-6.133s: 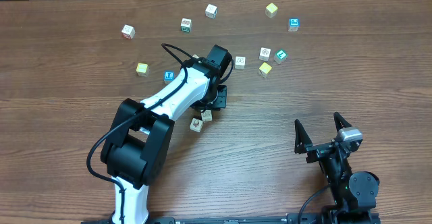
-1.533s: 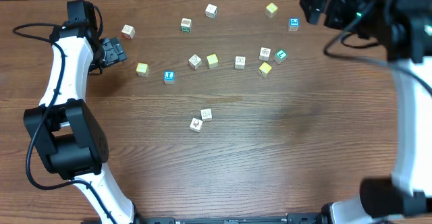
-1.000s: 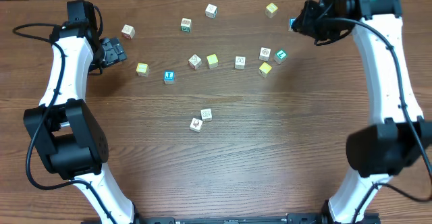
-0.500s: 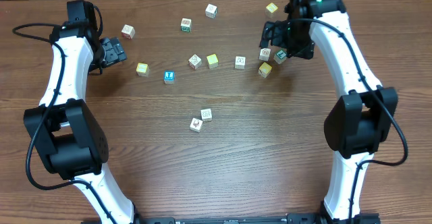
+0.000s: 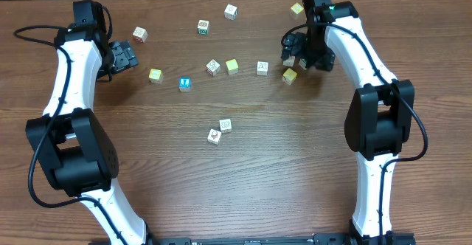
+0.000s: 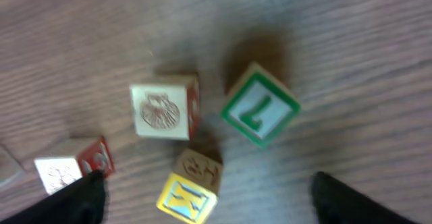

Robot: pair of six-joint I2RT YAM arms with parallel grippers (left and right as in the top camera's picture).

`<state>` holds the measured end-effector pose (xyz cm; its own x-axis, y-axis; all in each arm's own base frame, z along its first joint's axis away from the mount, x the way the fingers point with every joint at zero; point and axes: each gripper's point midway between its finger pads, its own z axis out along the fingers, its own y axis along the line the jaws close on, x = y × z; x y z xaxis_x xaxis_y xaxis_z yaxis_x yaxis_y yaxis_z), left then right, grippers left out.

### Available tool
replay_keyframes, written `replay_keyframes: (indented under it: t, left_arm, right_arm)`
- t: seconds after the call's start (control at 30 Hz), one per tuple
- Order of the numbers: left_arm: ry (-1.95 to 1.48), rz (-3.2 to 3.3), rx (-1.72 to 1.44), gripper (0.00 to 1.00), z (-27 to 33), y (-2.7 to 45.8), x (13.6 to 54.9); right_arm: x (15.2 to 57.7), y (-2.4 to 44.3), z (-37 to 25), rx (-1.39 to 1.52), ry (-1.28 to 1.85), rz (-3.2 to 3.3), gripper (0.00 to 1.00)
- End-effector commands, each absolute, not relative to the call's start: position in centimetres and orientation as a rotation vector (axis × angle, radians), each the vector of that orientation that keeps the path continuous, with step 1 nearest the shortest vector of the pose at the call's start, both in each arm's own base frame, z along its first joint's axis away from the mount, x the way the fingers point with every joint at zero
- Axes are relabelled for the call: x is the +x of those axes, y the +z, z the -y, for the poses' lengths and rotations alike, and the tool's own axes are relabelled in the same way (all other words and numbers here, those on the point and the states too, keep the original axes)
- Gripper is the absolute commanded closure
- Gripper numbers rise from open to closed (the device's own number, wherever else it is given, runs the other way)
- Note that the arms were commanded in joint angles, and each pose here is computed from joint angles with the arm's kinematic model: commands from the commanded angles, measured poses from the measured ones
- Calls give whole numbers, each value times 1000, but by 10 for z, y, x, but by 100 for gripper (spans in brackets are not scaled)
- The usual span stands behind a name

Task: Form a circle
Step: 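Lower the right gripper and grasp the green-faced L block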

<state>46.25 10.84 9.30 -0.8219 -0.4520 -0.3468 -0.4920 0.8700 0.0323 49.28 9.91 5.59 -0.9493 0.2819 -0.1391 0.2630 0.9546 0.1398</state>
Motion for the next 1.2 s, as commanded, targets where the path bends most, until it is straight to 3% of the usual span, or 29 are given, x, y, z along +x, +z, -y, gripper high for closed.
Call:
replay_keyframes:
  t: [0.0,0.13,0.23,0.3,0.53,0.6,0.73,0.97,1.17]
  left_arm:
    - [180,-2710,-693,0,-108,96,461]
    - [179,-2710,-690,0,-107,96,462]
    - [179,-2710,-690,1,-107,96,462]
    - [179,-2710,-690,0,-107,96,462]
    - [180,-2709,-693,0,-109,96,461]
    - [180,-2709,-693,0,-109,96,461]
    - [180,-2710,-692,0,-108,96,461]
    - [180,-2710,-692,0,-108,96,461]
    - [180,-2710,-691,0,-108,96,461]
  right_arm:
    - [501,57,-99,410,177,-2917,27]
    - [509,58,-98,395,163,-2883,65]
    - [512,58,-99,392,168,-2872,83]
    - [513,58,-98,393,159,-2867,89]
    - [513,58,-84,409,50,-2853,90]
    - [513,58,-79,434,23,-2845,79]
    - [516,59,-78,541,42,-2816,41]
    - [515,57,-70,725,-2,-2769,38]
    - [512,46,-66,745,-27,-2788,43]
